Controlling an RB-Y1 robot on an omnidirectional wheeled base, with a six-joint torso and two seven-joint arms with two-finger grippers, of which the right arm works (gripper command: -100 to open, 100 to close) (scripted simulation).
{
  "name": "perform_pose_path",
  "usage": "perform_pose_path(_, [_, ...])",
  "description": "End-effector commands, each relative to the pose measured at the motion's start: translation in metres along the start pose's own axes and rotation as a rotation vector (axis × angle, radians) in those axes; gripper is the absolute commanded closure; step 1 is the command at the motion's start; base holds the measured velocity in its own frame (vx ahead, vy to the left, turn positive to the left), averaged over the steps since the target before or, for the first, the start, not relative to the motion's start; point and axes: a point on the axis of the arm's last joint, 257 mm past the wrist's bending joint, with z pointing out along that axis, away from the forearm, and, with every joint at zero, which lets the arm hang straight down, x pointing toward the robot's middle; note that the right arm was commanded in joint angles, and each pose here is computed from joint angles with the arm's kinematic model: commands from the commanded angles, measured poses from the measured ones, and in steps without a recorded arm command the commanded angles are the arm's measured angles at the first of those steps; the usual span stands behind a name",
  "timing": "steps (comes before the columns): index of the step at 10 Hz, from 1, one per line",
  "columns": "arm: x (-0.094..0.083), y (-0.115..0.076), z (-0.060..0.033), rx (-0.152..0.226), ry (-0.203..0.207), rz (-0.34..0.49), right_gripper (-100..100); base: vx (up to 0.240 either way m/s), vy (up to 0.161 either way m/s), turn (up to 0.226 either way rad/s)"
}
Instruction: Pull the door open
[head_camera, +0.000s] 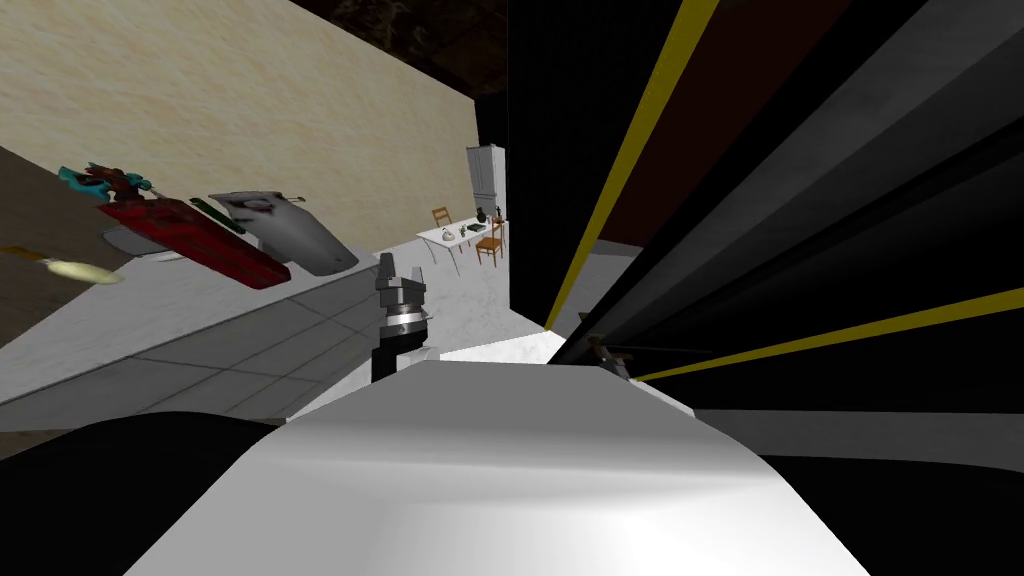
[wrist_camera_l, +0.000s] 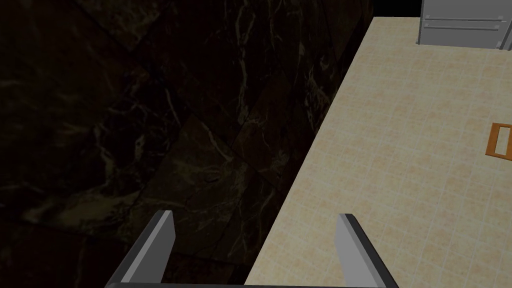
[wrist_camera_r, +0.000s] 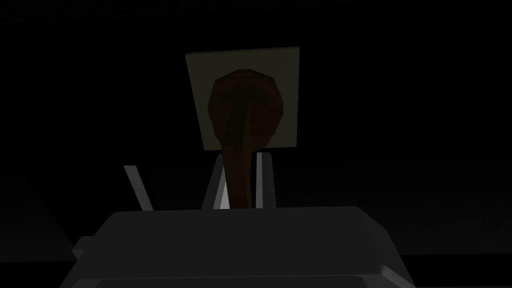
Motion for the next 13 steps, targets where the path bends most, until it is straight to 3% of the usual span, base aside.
perform_pose_path(1, [-0.003, 0.0, -0.0067, 0.002, 0.004, -0.001, 100, -0.258, -0.093, 0.224])
perform_pose_path(5, [-0.004, 0.001, -0.0151, 0.0, 0.019, -0.001, 100, -0.244, -0.061, 0.169])
perform_pose_path(13, [-0.004, 0.0, -0.0192, 0.004, 0.033, 0.0, 100, -0.182, -0.061, 0.15])
